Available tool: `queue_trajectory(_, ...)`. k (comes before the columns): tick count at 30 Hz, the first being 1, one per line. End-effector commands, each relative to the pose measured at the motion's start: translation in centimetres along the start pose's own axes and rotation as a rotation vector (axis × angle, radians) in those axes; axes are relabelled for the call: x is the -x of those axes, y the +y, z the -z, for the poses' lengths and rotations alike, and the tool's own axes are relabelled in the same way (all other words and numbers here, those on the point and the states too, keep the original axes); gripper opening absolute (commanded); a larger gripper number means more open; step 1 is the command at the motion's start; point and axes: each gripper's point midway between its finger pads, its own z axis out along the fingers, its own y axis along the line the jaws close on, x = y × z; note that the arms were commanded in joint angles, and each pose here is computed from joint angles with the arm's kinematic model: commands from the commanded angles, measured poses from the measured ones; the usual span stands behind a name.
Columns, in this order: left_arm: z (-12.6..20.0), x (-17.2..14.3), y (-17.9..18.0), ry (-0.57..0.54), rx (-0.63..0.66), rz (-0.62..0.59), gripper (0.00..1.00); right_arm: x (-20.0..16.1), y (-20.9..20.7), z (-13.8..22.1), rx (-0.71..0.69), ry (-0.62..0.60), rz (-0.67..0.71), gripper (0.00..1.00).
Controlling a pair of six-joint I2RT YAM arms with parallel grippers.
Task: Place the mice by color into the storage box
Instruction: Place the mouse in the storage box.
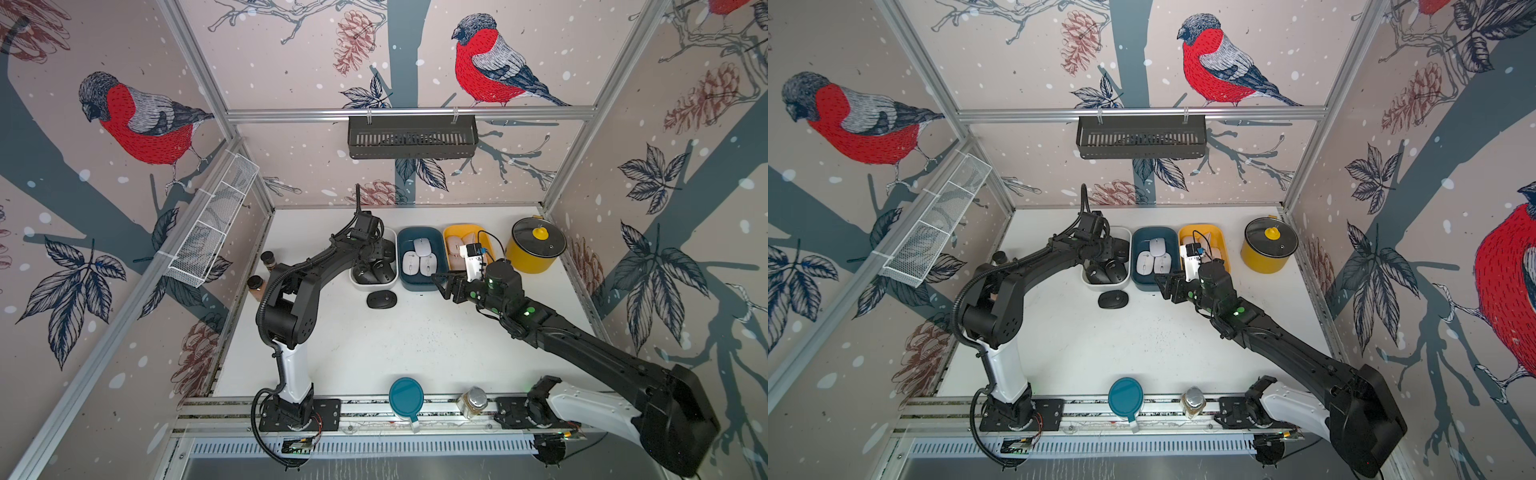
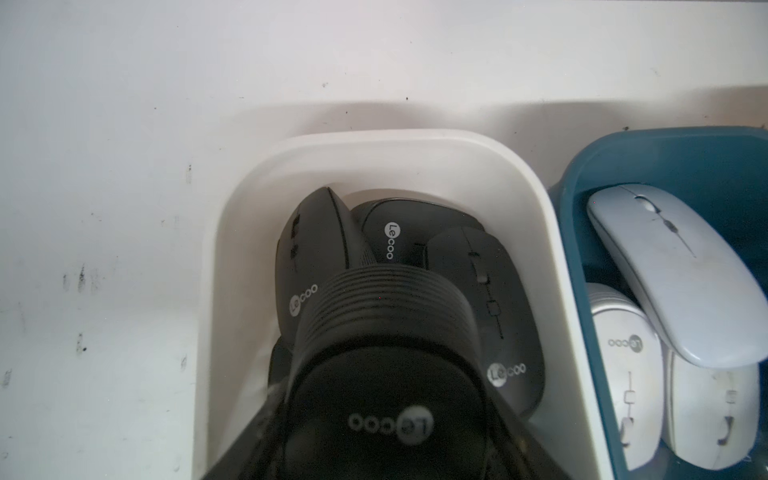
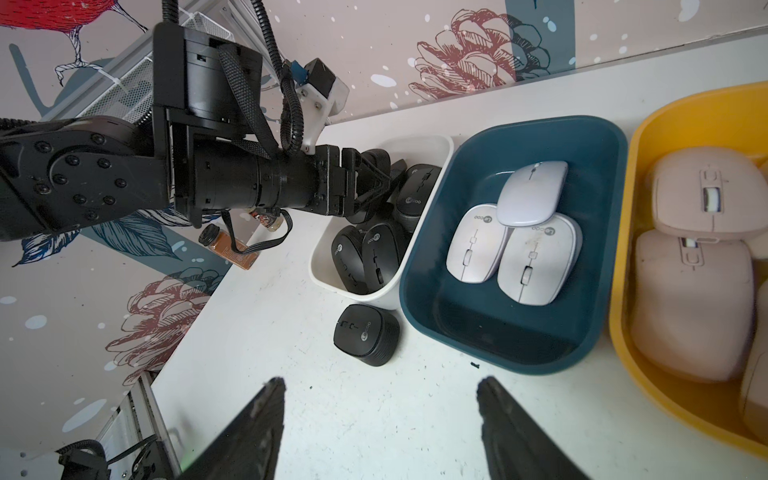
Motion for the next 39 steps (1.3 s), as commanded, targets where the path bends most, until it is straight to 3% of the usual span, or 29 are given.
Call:
queue_trajectory(1,-0.2,1.1,-0.1,-0.035,-0.001,-0.002,0.54,0.3,0.1,-0.2,0.006,-0.009,-0.003,0.74)
queue_trajectory(6,-0.9,0.9,0.4,-0.021,0.027,-0.009,0.56,0.2,0.1,-0.3,0.007,-0.010,-0.006,0.73)
queue_trajectory(16,-0.1,2.0,0.5,-0.051,0.034,0.006,0.76,0.2,0.0,-0.5,0.000,-0.001,-0.008,0.74)
queue_trajectory(27,7.8,5.8,0.2,-0.213,-0.029,0.085,0.78,0.9,0.1,-0.2,-0.016,-0.019,0.043,0.74)
queue_trajectory(33,11.7,3.3,-0.4,-0.242,-0.077,0.068,0.77,1.3,0.2,0.1,-0.017,-0.035,0.063,0.74)
queue_trajectory(39,13.3,-1.7,-2.1,-0.184,-0.068,-0.019,0.77,2.0,0.2,0.1,-0.027,-0.062,0.089,0.74)
